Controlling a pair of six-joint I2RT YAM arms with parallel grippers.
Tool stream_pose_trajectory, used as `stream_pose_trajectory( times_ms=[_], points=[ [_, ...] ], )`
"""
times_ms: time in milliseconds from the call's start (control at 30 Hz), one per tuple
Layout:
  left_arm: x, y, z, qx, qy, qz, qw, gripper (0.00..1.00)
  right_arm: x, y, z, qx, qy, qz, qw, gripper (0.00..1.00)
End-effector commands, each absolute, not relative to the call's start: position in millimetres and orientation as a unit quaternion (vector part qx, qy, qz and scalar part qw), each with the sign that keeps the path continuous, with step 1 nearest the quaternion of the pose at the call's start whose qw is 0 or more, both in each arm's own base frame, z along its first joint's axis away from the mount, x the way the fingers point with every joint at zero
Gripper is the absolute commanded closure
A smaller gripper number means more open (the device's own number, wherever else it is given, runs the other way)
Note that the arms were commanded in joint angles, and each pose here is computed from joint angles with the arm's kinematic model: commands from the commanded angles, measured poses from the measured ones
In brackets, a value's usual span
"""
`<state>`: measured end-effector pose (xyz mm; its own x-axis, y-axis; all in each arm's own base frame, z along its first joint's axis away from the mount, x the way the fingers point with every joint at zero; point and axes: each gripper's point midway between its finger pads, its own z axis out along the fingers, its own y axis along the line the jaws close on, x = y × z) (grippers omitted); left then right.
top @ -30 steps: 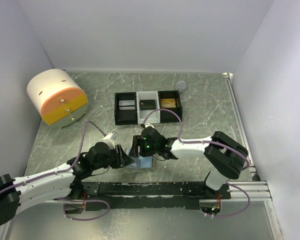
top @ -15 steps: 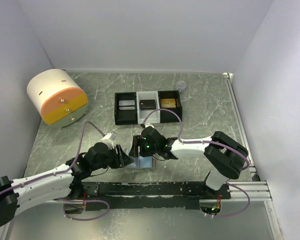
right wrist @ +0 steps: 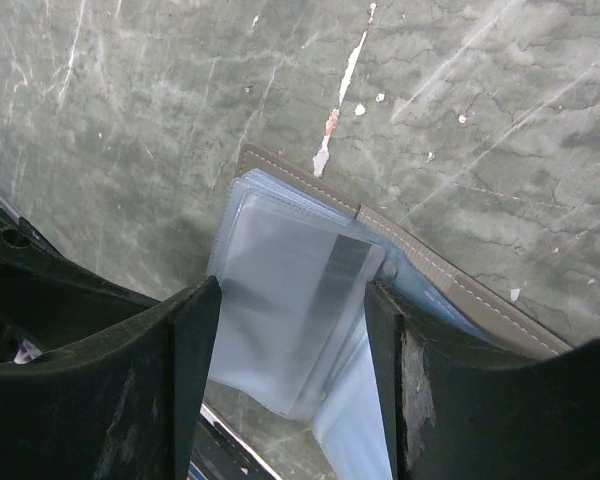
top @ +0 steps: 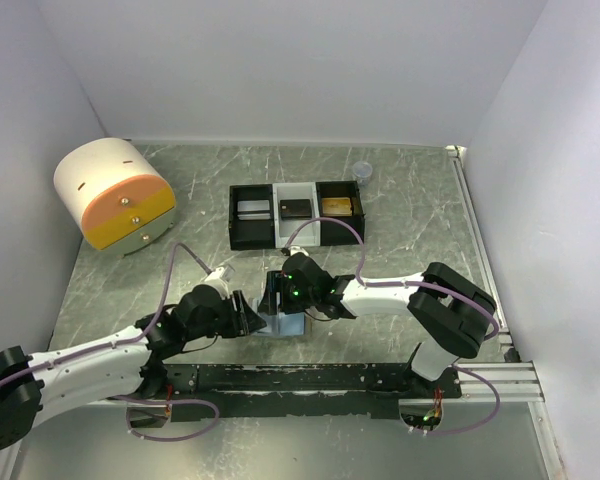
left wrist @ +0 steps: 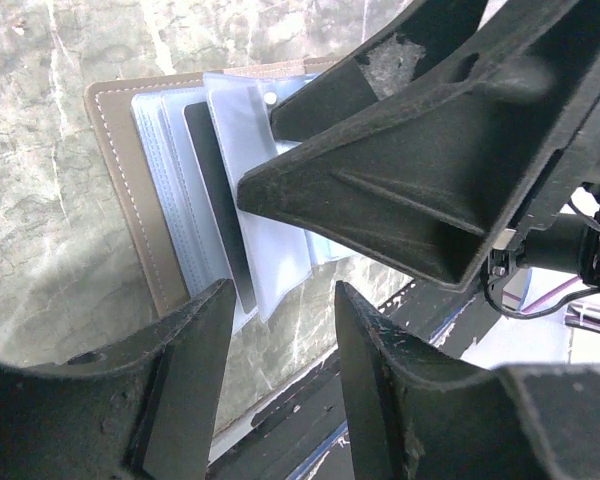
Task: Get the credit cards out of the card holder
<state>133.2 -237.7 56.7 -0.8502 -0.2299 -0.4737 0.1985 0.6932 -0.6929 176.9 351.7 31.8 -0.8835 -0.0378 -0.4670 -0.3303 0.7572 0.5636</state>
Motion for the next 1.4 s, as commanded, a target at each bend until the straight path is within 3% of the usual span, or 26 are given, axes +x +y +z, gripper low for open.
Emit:
stream_pose_trajectory(
  times_ms=[0, 233, 533, 900, 1367],
  points=[
    [138, -244, 63, 0.0, 0.872, -0.398, 0.285, 0.44, 172, 344, 18, -0.099, 0.922, 0.316, 0.203, 0.4],
    [135, -263, 75, 0.028, 0.852, -0.441, 0.28, 0.46, 171, 344, 19, -0.099, 0.921, 0.319, 0.203, 0.4],
    [140, -268, 69, 0.021, 0.86, -0.431, 0.273, 0.62, 171, 348, 28, -0.105, 0.914, 0.333, 0.206, 0.39],
    [140, -282, 80, 0.052, 0.852, -0.446, 0.267, 0.52, 185, 352, 78, -0.112, 0.894, 0.352, 0.254, 0.25],
    [138, -319, 86, 0.096, 0.84, -0.476, 0.243, 0.37, 213, 267, 111, -0.018, 0.9, 0.254, 0.354, 0.24]
  ],
)
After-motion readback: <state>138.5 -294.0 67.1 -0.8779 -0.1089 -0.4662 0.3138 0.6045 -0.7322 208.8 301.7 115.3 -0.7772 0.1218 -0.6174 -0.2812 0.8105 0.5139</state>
